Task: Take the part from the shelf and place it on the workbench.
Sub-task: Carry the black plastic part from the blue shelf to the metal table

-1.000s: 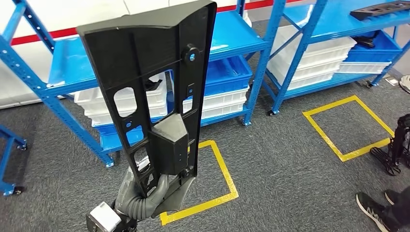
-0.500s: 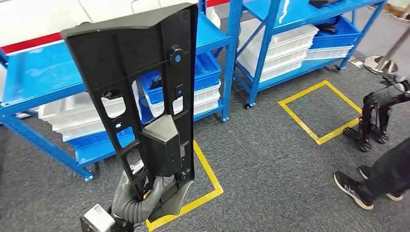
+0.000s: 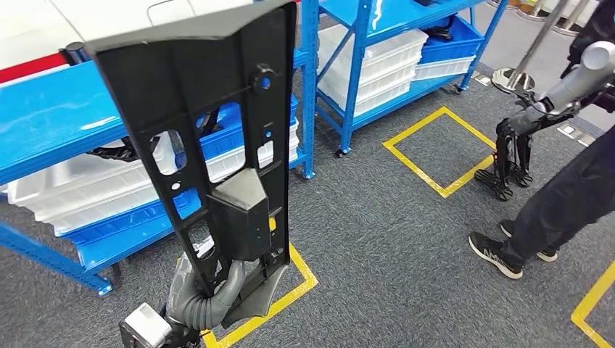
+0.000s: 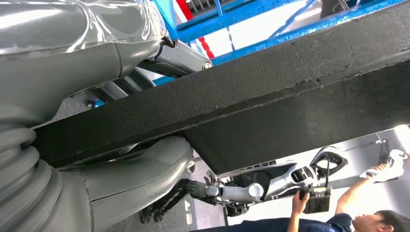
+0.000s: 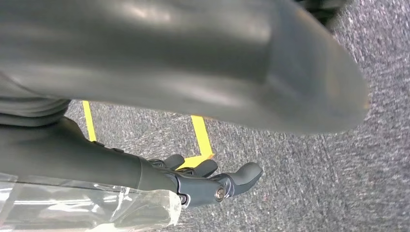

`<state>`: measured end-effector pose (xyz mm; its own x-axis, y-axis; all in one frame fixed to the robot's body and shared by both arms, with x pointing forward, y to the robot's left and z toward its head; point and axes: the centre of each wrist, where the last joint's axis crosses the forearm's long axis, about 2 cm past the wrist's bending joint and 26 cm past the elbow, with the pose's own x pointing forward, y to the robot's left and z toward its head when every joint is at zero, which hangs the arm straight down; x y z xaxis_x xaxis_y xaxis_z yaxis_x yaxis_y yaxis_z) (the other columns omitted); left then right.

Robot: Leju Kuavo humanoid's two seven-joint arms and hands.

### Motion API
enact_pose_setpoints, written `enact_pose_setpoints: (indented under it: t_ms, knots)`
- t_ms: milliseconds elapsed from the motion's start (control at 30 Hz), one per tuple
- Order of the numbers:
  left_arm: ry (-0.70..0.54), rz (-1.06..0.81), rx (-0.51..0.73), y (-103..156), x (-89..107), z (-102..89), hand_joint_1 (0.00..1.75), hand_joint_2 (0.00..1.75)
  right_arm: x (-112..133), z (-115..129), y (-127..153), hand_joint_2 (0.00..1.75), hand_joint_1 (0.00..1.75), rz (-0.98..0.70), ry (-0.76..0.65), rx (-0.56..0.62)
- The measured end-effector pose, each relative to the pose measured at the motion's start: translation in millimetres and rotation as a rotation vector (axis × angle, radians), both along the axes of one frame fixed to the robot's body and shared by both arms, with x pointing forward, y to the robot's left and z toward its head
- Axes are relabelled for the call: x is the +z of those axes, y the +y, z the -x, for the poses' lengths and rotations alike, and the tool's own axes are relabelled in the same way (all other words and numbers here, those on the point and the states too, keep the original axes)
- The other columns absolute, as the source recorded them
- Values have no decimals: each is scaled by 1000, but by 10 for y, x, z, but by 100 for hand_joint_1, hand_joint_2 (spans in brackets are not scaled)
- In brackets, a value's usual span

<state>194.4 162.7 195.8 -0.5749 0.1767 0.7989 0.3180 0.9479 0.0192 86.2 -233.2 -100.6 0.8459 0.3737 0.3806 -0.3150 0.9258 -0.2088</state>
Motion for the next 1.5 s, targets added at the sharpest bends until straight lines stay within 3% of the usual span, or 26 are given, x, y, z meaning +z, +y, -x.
enact_pose_setpoints:
  t_ms: [367, 667, 967, 1500]
  knots:
    - [-30, -6, 37, 72, 102, -17, 175, 175, 37, -172, 14, 0, 0, -40, -27, -34]
    - [-35, 26, 14, 124, 155, -48, 175, 175, 106, -368, 162, 0, 0, -53, -83, 15]
    - [-22, 4, -41, 118, 221, -106, 175, 175, 129, -380, 282, 0, 0, -58, -75, 74]
    - [-11, 24, -43, 194, 265, -214, 175, 175, 133, -332, 372, 0, 0, -66, -73, 75]
